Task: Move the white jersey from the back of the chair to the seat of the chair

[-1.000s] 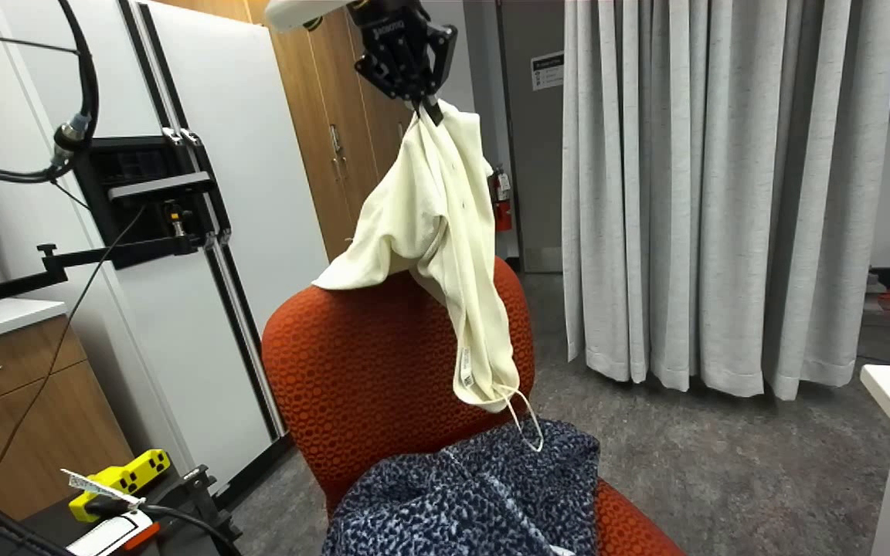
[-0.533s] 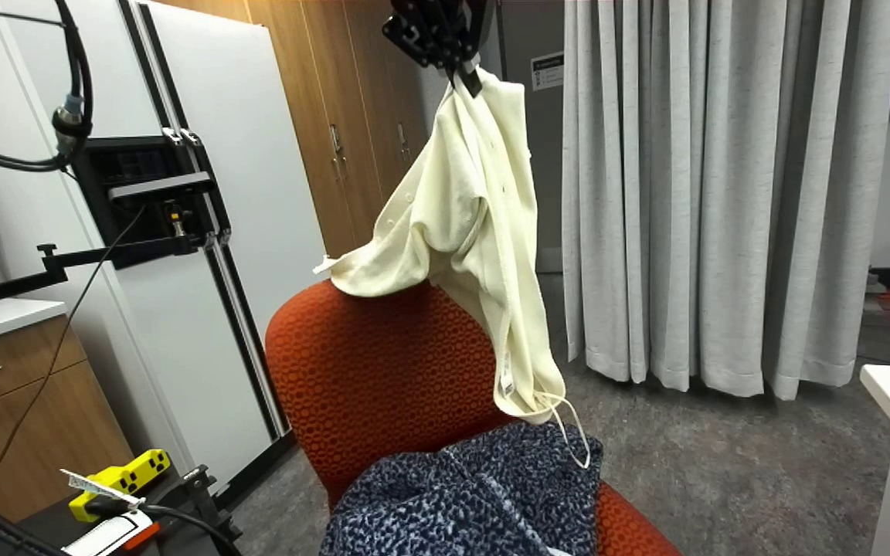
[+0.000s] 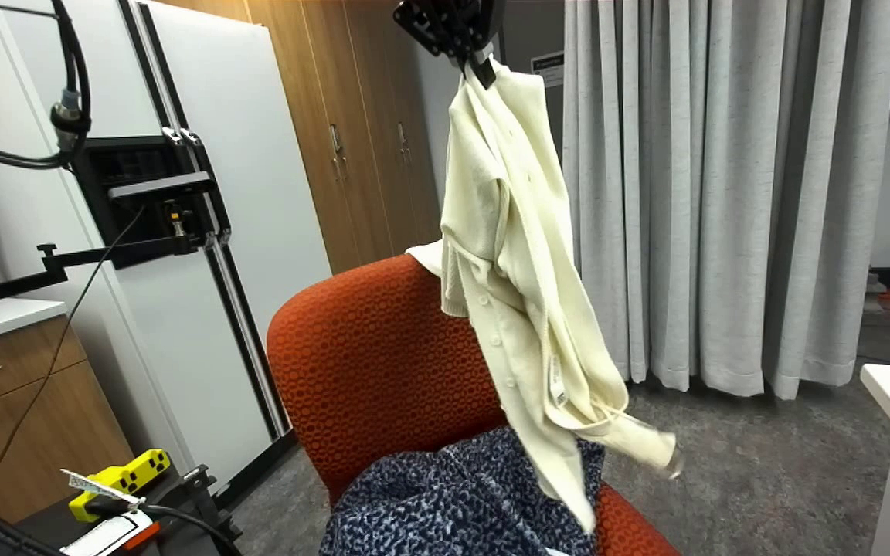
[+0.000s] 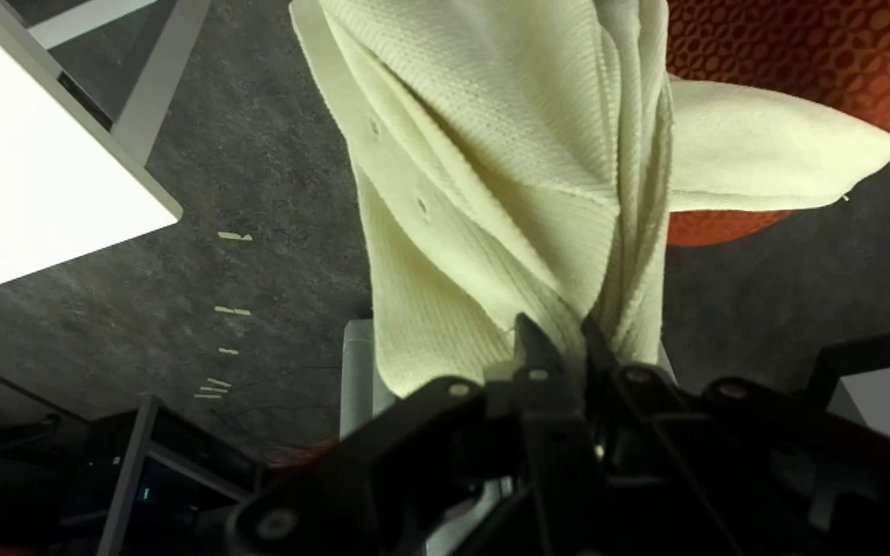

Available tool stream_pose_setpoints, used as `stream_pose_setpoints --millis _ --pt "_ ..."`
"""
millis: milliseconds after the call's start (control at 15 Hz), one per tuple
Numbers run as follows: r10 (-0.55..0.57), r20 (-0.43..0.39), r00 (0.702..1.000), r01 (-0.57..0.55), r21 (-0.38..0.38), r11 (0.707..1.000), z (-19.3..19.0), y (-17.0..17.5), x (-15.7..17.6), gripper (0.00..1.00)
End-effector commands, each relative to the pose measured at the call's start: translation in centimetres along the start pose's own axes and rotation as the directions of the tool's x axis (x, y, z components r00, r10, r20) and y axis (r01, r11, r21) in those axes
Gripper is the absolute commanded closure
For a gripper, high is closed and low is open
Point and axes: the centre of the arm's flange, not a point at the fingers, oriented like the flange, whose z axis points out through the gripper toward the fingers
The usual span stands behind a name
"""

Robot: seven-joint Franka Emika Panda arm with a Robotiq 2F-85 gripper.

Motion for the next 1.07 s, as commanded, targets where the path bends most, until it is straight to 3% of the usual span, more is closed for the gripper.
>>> stream_pose_setpoints --millis 0,667,1000 --pt "0.067 -0.025 0.997 -0.067 -0.031 0.997 -1.55 0.07 0.4 0.97" --pt "0.283 -0.027 0.959 -0.284 -0.036 0.958 -1.62 -0.29 0.38 0.97" --pt "0.231 0.042 0.972 -0.231 -0.021 0.973 -1.78 -0.32 0.12 0.97"
